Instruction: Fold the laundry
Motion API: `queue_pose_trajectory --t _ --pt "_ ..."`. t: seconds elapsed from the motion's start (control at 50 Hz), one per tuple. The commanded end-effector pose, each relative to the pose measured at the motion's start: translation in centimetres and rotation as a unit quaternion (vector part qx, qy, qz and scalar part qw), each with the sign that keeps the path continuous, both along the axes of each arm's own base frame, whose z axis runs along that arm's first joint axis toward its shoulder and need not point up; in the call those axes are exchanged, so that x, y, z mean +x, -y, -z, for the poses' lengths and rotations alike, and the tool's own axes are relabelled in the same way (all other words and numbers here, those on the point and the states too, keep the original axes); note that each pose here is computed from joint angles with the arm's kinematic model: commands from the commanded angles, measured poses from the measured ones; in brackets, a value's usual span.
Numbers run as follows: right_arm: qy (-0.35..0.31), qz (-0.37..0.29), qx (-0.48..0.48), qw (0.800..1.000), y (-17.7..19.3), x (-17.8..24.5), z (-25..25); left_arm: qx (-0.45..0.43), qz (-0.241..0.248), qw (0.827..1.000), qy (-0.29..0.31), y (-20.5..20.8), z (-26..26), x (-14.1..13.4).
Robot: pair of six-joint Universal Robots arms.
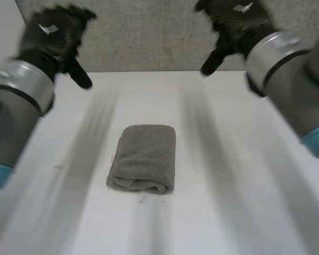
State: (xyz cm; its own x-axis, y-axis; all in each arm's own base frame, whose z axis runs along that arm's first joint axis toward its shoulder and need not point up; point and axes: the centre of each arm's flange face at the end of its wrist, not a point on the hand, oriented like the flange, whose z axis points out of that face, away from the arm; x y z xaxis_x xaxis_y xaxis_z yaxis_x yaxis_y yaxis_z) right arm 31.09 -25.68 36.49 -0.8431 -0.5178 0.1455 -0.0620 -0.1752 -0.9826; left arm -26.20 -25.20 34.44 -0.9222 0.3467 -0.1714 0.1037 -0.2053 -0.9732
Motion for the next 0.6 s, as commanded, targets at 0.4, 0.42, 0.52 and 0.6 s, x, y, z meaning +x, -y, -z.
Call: queue_pose_trajectory --t 0.4,0.42,0.52,0.6 --pt "-0.055 0.116 0.030 0.991 0.2 -4.4 1.8 0.065 -0.022 0.996 -0.060 -0.8 -0.7 2.8" --pt "-0.055 0.116 0.030 0.991 0.2 -4.4 1.8 0.065 -0.022 0.996 -0.060 -0.8 -0.7 2.8" --pt "-0.060 0.107 0.039 0.992 0.0 -4.3 2.6 0.062 -0.021 0.996 -0.061 -0.8 -0.5 2.7" --pt "-0.065 0.086 0.048 0.993 -0.2 -4.0 3.3 0.060 -0.019 0.996 -0.062 -0.8 -0.6 2.7"
